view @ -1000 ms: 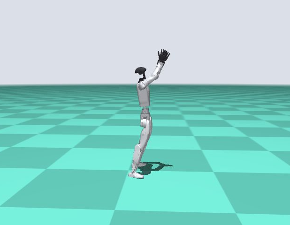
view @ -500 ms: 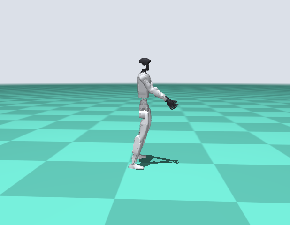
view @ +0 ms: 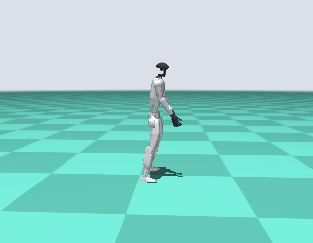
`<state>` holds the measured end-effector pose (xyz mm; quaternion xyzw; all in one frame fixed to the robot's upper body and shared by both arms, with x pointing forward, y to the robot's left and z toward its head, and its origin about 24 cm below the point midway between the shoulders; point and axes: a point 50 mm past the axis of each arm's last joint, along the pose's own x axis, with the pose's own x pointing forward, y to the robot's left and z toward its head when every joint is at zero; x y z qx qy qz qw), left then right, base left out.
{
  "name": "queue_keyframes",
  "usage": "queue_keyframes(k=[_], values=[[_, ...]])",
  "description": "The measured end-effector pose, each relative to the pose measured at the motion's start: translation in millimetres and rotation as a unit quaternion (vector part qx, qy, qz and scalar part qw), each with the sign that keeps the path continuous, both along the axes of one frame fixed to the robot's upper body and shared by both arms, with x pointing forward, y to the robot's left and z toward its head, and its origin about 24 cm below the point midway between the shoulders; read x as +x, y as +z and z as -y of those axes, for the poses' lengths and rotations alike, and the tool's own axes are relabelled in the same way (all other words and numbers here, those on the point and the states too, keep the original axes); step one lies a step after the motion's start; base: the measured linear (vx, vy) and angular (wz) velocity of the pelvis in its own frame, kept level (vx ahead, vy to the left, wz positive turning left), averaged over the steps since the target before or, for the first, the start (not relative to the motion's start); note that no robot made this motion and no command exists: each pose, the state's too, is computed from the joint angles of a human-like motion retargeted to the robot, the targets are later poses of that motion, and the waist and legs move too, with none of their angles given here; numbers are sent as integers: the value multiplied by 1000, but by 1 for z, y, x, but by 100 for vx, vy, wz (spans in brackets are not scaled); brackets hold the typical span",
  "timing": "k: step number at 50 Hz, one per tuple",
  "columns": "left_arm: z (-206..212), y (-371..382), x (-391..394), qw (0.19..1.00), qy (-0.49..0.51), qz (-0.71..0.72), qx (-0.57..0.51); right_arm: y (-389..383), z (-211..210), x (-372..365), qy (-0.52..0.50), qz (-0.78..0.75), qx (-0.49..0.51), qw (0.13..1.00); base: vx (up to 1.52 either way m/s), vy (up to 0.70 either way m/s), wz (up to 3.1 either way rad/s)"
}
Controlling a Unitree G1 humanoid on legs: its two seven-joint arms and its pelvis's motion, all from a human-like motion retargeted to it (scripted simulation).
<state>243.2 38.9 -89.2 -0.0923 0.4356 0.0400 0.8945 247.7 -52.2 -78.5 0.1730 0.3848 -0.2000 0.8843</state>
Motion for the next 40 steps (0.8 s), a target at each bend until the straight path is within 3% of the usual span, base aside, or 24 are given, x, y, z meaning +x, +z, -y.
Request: queue_keyframes(k=[10, 21, 25, 30, 35, 40], values=[[0, 10, 12, 997, 61, 9, -36, 10, -2, 12, 1, 19, -4, 1000, -10, -1, -1], [-11, 50, 65, 997, 69, 18, 35, 44, -12, 55, -20, -12, -28, 999, 0, 0, 3], [-9, 137, 127, 986, 50, 142, 68, 132, -9, 119, -30, 101, -21, 994, 12, 1, 13], [4, 319, 175, 913, 36, 402, 63, 322, -7, 168, -19, 375, -64, 925, 15, 2, 12], [21, 489, 137, 767, -2, 640, 38, 502, -10, 121, -34, 621, -126, 773, 16, 2, 8], [26, 583, 77, 650, -15, 759, 38, 595, -16, 54, -54, 734, -144, 662, 13, 1, 1]])
